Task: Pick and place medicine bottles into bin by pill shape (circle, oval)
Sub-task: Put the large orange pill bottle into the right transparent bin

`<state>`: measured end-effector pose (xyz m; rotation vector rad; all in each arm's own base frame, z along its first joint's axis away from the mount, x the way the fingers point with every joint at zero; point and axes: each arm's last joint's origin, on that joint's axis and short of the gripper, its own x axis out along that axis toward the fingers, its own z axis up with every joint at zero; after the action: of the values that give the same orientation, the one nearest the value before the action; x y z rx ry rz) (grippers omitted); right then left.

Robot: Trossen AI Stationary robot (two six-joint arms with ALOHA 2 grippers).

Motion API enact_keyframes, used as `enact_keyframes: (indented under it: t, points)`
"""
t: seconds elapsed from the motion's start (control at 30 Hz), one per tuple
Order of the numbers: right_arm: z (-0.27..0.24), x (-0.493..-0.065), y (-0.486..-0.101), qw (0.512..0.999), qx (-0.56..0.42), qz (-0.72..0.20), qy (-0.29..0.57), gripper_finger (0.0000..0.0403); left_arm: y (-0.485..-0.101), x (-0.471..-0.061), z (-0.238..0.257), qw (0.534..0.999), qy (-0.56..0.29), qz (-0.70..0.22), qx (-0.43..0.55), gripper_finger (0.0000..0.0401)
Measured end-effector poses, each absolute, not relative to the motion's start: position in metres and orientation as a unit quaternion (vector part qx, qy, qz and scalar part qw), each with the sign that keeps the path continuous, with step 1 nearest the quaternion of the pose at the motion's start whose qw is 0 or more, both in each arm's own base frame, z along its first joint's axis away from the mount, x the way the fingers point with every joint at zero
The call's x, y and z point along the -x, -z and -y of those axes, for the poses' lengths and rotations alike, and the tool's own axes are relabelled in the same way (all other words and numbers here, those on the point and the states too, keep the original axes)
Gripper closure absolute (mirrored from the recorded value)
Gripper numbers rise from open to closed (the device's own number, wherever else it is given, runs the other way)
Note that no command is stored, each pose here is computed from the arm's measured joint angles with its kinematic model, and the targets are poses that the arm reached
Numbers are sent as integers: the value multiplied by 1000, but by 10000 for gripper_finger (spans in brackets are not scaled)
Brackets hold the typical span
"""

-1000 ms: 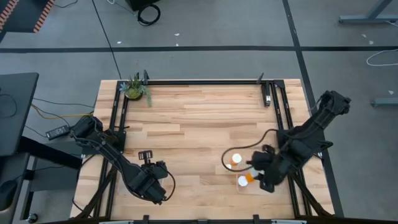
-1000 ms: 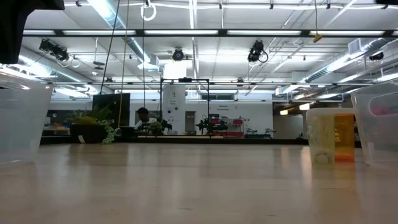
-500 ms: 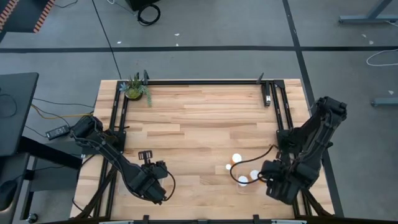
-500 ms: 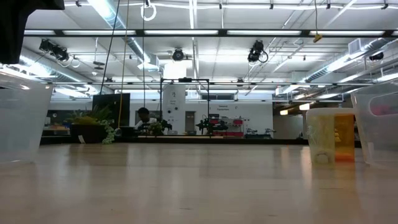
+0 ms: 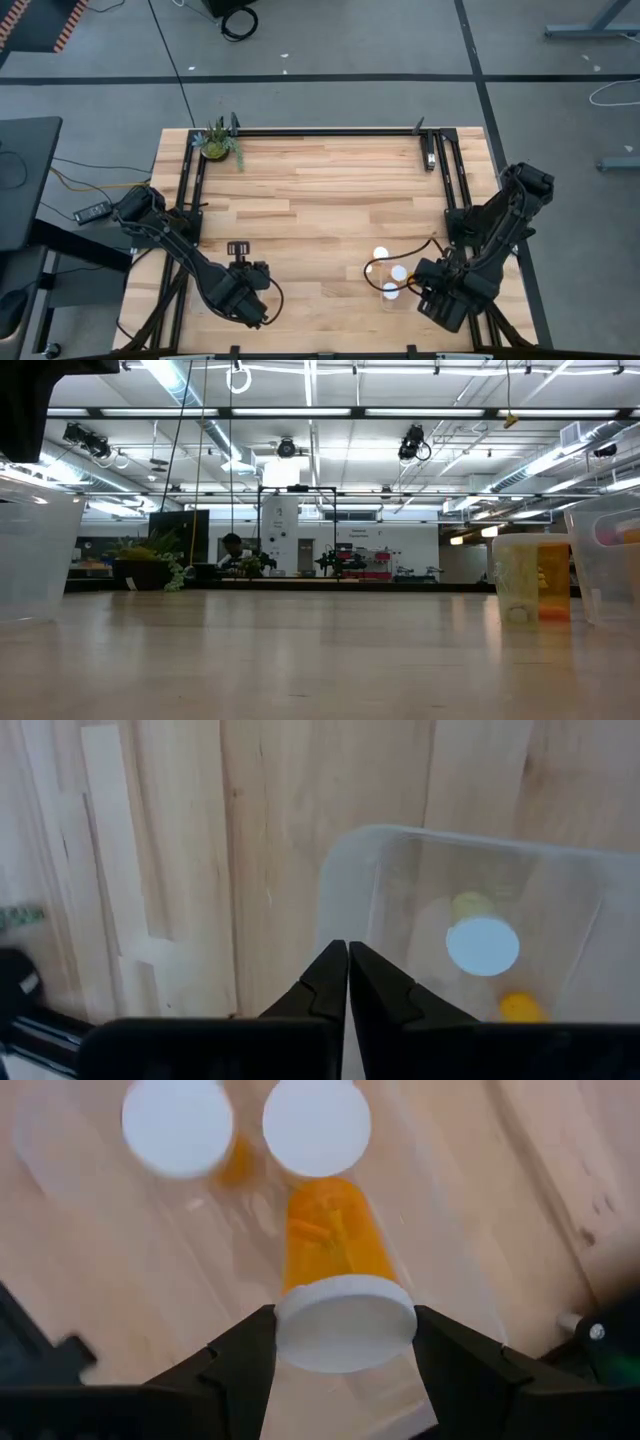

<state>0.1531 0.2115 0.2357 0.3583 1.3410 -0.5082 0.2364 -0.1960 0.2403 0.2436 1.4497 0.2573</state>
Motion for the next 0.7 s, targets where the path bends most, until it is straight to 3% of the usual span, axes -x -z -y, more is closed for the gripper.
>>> enact_keyframes:
  t: [0.1,0.27,0.7]
  points:
    - [-206,-160,-236,732,-177,-611,245,175,-240,-237,196,732,-103,-661,-127,381]
    - [-203,-164,-235,675,-213,-664,242,175,-240,-237,196,731,-96,-662,-136,384]
    - [-200,-177,-235,620,-279,-695,235,175,-240,-238,195,730,-93,-662,-142,382]
